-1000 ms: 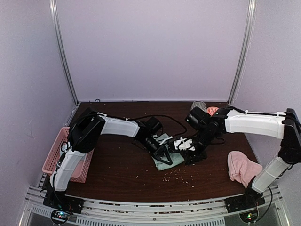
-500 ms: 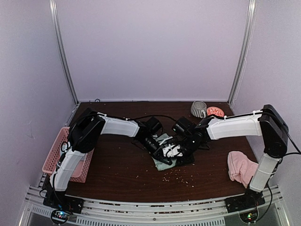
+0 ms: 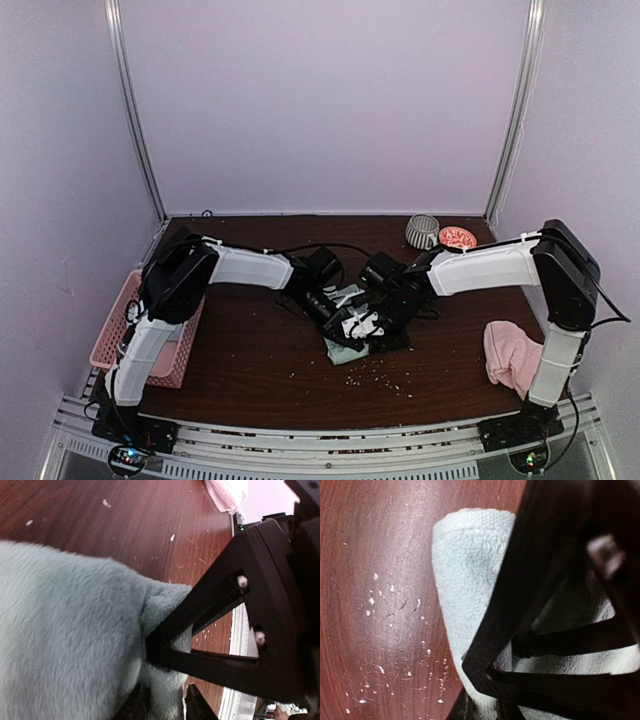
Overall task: Roll the towels
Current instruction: Roll the towel at the center of the board.
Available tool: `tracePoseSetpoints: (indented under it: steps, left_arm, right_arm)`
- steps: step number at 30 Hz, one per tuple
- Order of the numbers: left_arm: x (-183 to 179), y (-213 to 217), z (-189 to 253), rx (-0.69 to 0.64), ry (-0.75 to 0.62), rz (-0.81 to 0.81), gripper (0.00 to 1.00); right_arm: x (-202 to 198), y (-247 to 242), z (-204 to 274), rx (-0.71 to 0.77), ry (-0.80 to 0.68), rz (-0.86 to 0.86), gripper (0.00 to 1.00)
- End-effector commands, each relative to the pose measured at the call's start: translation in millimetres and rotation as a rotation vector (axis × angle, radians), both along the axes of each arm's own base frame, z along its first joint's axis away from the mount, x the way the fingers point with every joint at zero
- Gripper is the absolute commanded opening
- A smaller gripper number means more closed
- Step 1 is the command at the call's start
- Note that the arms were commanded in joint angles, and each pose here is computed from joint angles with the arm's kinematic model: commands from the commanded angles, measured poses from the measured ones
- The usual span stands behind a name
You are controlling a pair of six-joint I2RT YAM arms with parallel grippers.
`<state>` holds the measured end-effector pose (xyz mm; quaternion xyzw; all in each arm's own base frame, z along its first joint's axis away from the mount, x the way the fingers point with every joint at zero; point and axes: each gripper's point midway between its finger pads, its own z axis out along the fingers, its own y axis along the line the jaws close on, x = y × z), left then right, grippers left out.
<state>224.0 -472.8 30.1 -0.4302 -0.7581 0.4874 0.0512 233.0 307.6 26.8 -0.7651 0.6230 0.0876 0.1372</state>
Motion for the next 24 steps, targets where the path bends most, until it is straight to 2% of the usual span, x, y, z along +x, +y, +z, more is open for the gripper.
tracePoseSetpoints:
  steps: [1,4,8,11,14,17,20,24]
  left_arm:
    - [33.6,27.7,18.2,0.083,-0.102,0.149,0.35]
    - [70.7,54.2,35.7,0.123,-0.228,0.310,0.43]
    - [95.6,81.4,77.3,0.107,-0.451,0.461,0.44]
    - [105.2,99.4,131.6,0.013,-0.596,0.612,0.39]
    - [91.2,104.1,182.4,-0.170,-0.691,0.641,0.41]
    - [68.2,98.7,207.1,-0.253,-0.814,0.578,0.43]
    - [37.7,74.2,205.0,-0.256,-0.917,0.394,0.40]
    - [2.9,33.5,159.4,-0.102,-1.053,0.137,0.40]
  right_arm:
    - [-37.7,-16.4,-13.0,-0.073,0.219,0.009,0.06]
    - [-45.3,-16.3,-5.9,-0.074,0.328,-0.031,0.06]
    - [-47.2,-18.3,-1.1,-0.090,0.513,-0.131,0.05]
    - [-35.1,-16.7,0.1,-0.069,0.648,-0.225,0.05]
    - [-11.3,-14.7,-6.9,-0.073,0.764,-0.367,0.04]
    - [-4.2,-16.7,-18.3,-0.122,0.900,-0.430,0.04]
    - [6.2,-16.5,-29.3,-0.140,0.918,-0.469,0.04]
    - [13.0,-16.0,-40.7,-0.158,0.898,-0.500,0.04]
